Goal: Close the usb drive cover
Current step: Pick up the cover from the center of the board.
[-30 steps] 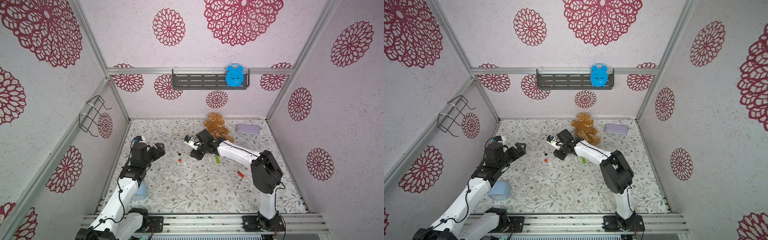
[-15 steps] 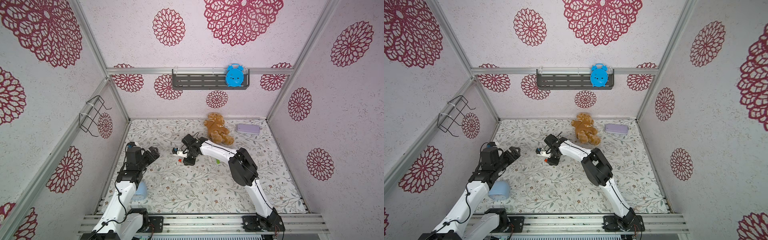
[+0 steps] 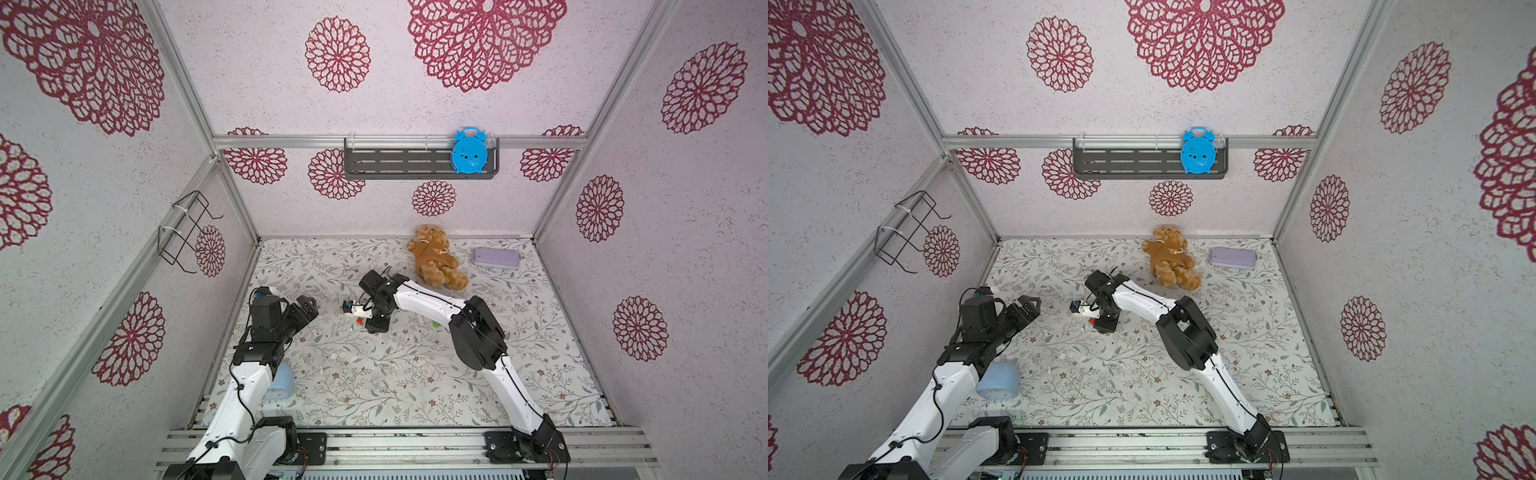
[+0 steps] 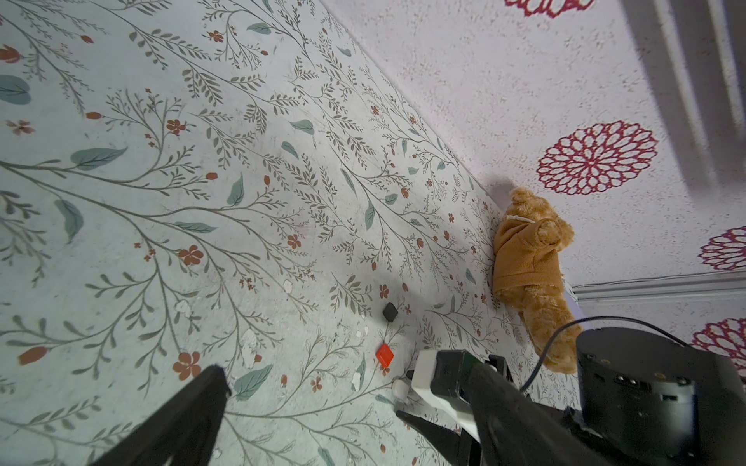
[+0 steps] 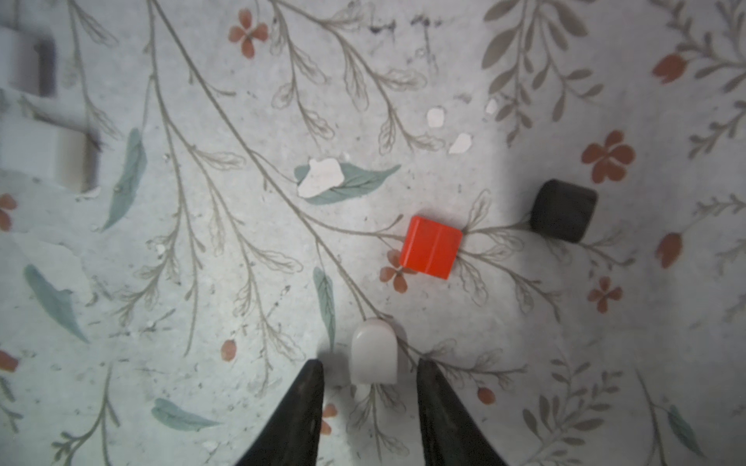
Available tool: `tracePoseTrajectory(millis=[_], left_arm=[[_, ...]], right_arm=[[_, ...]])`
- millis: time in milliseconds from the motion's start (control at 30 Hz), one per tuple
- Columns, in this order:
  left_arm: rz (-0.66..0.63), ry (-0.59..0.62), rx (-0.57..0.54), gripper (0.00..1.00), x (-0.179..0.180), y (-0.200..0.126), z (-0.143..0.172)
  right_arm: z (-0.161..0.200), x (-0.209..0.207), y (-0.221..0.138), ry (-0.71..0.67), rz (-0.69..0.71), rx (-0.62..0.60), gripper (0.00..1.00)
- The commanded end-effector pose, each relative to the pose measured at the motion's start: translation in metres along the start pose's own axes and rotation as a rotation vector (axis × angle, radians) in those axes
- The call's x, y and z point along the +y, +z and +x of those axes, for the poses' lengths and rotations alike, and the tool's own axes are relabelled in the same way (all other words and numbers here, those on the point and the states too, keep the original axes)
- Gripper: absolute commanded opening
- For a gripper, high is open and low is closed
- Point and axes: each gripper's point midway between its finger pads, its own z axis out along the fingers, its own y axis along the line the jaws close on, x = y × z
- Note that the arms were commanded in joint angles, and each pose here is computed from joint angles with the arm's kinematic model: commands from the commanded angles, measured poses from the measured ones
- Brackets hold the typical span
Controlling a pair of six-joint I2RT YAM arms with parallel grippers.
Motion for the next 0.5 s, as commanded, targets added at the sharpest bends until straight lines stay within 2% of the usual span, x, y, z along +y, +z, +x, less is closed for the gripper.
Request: tracePoseTrajectory(millis=[0, 467], left_arm=[[0.008, -0.008, -0.004, 0.97, 0.002, 0.000, 0.000], [0.007, -0.013, 0.004, 0.97, 0.005, 0.002, 0.000]], right_arm=[[0.003, 0.006, 0.003, -0.023, -0.022, 0.027, 0.40], [0.013, 0.008, 0.016, -0.014, -0.038, 0.076, 0.34]])
